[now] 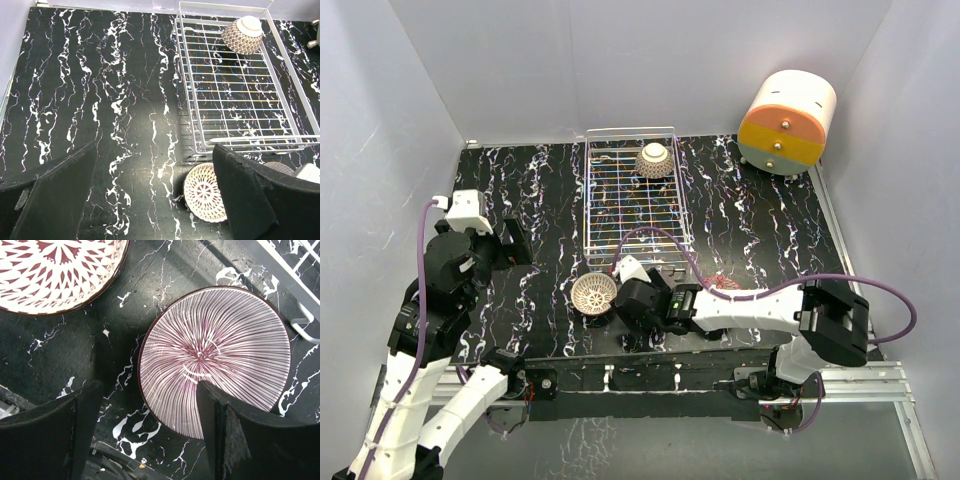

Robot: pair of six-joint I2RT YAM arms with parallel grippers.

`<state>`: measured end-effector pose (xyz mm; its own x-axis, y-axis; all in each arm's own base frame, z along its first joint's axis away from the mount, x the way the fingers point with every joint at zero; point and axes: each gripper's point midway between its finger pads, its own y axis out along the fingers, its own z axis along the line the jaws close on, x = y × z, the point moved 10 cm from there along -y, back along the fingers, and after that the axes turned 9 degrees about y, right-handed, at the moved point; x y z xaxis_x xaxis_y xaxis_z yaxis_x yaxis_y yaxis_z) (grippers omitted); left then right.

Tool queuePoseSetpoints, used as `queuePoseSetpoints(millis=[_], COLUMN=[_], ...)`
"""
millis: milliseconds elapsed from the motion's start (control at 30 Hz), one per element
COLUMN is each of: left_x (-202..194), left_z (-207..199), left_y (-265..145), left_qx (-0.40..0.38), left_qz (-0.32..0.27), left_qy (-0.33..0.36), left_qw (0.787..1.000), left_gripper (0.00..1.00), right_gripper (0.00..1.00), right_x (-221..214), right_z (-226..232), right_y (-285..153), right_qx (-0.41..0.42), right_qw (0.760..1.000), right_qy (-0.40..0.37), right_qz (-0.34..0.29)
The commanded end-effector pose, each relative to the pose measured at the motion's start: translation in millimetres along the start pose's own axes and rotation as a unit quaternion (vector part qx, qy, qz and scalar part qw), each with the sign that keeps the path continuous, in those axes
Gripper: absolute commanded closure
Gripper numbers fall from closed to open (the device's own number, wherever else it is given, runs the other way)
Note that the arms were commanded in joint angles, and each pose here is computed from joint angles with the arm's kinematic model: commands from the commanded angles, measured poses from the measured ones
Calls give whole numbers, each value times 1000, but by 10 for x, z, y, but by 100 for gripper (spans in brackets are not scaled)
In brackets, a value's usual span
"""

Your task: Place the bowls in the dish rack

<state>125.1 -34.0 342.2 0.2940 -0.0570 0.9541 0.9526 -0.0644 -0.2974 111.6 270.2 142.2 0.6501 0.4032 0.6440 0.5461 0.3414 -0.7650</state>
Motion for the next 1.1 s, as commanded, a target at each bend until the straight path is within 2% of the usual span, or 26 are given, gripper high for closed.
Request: queuePoseSetpoints(millis=[0, 167, 267, 433, 533, 600, 733, 967, 1067], left_x=[57, 43, 30, 13, 6, 2, 8, 26, 24], left_z=[19, 30, 38, 45, 46, 50, 61, 62, 62], left_y=[-36, -72, -88, -100, -109, -115, -135, -141, -140], left_qx=[7, 8, 10, 12, 12, 13, 16, 16, 16], left_qz=[-8, -7, -5, -2, -2, -2, -3, -7, -7], left_qy=[2, -1, 1, 0, -1, -2, -2, -3, -3], left_qw=[1000, 1000, 1000, 1000, 1000, 1000, 1000, 1000, 1000], left_gripper=[3, 3, 3, 3, 3, 3, 3, 3, 3], right_gripper=[23, 27, 33, 38, 48, 50, 59, 60, 69], right_x=[63, 51, 79, 67, 25, -7, -38, -74, -87], right_z=[12, -17, -22, -43, -48, -54, -69, -82, -86], right_y=[92, 176, 178, 201, 232, 251, 260, 294, 313], right_qx=[-6, -28, -33, -46, -48, -49, -51, -59, -65], right_qw=[1000, 999, 998, 998, 998, 998, 998, 998, 997], right_qy=[10, 18, 25, 20, 17, 16, 20, 17, 17], right_qz=[-29, -30, -39, -41, -34, -30, -30, -27, -26])
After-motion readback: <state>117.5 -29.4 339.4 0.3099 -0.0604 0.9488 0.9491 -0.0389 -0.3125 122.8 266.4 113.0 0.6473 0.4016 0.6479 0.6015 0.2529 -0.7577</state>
